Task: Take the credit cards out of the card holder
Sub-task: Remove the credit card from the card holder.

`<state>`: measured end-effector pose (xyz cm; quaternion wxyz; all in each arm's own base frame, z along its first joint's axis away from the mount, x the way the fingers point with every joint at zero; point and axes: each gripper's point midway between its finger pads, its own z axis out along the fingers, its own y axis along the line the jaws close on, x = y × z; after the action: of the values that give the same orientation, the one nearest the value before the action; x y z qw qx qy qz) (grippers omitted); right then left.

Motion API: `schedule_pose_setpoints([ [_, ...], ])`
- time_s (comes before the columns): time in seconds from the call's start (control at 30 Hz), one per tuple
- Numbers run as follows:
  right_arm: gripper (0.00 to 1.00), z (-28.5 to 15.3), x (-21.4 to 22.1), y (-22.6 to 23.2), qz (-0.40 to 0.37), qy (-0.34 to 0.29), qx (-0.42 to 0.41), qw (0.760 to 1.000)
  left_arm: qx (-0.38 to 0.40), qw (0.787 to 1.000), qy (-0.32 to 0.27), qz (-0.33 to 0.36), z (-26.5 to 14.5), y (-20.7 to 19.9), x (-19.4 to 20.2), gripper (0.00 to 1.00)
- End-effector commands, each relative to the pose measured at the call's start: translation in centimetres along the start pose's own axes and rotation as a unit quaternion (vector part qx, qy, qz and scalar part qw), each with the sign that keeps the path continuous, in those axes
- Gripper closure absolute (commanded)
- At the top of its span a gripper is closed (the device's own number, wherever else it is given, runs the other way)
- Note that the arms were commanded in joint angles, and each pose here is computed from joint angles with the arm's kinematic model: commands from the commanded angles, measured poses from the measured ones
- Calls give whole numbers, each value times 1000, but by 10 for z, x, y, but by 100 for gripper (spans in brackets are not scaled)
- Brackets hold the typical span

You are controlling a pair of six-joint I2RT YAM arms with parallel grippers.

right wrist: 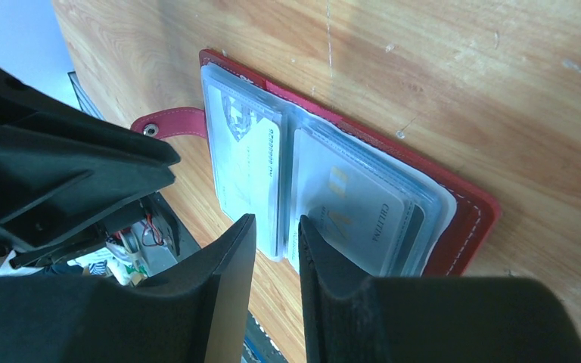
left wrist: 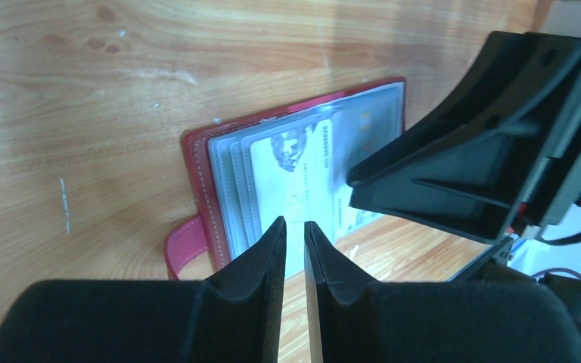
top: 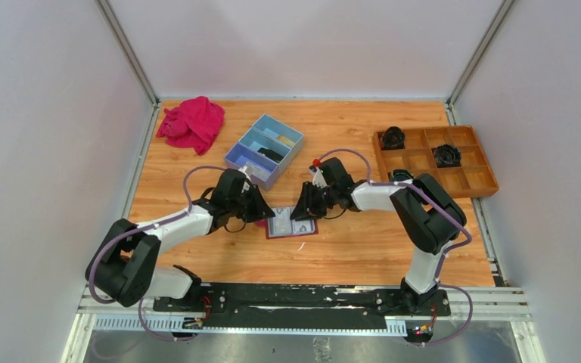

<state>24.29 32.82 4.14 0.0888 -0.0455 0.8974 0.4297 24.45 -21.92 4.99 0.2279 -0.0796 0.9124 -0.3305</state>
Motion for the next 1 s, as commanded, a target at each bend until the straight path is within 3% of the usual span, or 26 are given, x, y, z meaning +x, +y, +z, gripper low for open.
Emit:
schedule_pose_setpoints([
  [0.0,69,1,2,-12,14,5,6,1000,8,1000,-12,21,-6,-2,-3,81],
  [0.57,69,-1,0,-11,11,4,6,1000,-4,999,27,18,12,6,6,81],
  [0.97,69,0,-1,-13,12,5,7,1000,6,1000,5,25,6,-2,-3,82],
])
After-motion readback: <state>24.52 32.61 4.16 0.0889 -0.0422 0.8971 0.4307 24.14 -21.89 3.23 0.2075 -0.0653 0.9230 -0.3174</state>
